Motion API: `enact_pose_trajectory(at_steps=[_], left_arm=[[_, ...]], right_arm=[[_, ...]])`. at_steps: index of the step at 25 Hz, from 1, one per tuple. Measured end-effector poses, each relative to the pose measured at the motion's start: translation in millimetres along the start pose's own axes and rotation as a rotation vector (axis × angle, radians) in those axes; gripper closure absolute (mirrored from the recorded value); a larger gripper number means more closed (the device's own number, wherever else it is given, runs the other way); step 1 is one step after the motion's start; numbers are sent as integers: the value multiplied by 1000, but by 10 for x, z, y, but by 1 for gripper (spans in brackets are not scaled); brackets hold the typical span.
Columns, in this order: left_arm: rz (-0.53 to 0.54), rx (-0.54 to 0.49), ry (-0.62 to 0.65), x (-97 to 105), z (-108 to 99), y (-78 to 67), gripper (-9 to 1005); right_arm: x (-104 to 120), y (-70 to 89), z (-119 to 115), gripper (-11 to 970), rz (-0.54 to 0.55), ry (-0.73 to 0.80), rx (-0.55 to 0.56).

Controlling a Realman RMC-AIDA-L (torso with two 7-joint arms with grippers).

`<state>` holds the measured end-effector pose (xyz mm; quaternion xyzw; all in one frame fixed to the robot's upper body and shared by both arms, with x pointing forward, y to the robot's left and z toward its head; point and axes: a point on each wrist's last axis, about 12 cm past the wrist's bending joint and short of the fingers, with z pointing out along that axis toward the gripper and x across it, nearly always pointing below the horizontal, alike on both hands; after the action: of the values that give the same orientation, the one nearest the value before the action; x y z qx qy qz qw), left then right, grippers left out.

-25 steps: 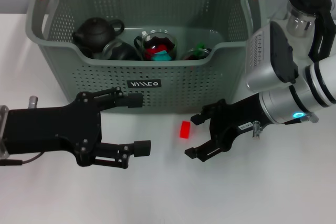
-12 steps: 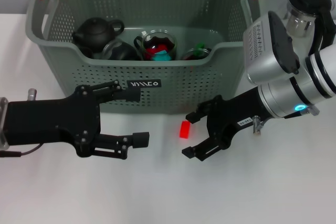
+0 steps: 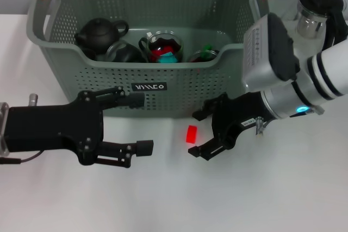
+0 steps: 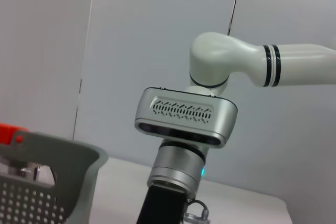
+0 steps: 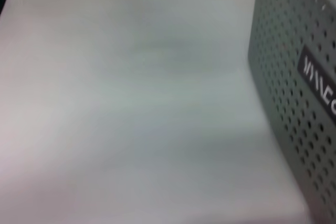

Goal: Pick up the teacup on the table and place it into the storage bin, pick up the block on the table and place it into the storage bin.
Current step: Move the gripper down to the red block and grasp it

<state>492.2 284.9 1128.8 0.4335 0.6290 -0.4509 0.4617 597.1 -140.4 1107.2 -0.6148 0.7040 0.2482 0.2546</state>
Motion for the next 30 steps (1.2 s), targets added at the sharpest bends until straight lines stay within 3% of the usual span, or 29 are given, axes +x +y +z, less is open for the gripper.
enact_pose_trajectory(at_steps=[7, 30], left_arm=[[-14, 11, 31, 48, 19, -20, 51], [-26, 20, 23, 61, 32, -42, 50]], right_arm=[[29, 31, 146, 32, -28, 54, 11], [60, 47, 278, 31, -9, 59, 36]])
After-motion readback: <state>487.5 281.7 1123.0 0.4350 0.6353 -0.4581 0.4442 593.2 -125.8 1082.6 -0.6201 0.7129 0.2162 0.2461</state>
